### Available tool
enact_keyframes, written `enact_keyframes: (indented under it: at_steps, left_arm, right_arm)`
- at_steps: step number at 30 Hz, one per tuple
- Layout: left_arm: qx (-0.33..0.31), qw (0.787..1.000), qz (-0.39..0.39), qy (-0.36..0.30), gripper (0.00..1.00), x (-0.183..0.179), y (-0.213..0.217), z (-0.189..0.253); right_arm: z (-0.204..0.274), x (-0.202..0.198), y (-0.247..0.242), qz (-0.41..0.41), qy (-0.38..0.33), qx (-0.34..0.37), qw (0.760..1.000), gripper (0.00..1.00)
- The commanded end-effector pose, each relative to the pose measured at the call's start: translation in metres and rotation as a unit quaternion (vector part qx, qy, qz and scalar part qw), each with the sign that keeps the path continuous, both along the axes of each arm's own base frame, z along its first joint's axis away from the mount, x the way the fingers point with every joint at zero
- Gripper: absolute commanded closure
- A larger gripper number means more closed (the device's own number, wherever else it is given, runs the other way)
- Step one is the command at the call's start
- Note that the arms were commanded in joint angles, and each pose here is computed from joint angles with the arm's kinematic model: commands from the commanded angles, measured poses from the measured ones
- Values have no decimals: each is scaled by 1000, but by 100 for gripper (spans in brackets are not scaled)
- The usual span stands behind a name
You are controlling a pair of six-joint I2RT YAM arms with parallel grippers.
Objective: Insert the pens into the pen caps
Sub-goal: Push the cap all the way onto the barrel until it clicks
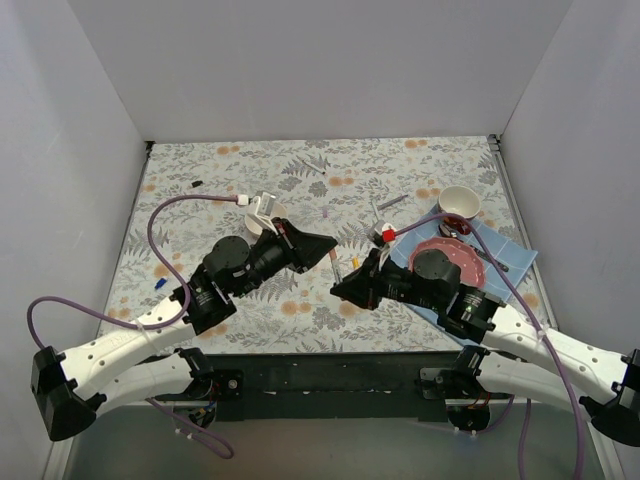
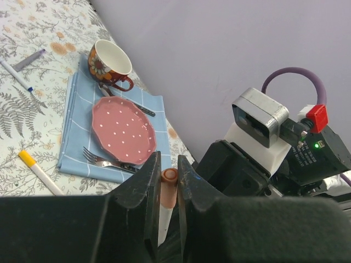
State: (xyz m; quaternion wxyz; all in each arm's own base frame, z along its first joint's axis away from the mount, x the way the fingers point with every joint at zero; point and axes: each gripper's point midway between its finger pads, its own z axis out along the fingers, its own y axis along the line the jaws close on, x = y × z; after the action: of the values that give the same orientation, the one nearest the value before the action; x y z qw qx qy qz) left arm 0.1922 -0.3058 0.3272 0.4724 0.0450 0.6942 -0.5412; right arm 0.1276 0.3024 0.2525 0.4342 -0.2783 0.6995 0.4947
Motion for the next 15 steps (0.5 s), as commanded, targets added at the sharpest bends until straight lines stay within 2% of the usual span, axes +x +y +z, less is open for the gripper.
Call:
enact_keyframes:
  at_steps: [1, 9, 15]
  left_arm:
    - [54, 992, -91, 73, 100, -39, -13, -64]
    - [60, 986, -149, 53, 100, -63, -11, -79]
    - [74, 981, -171, 50, 100, -71, -10, -91]
  right_arm:
    - [118, 27, -6, -65, -119, 132, 982, 99]
    - [139, 31, -10, -61, -141, 131, 979, 99]
    - [135, 35, -1, -45, -134, 107, 984, 99]
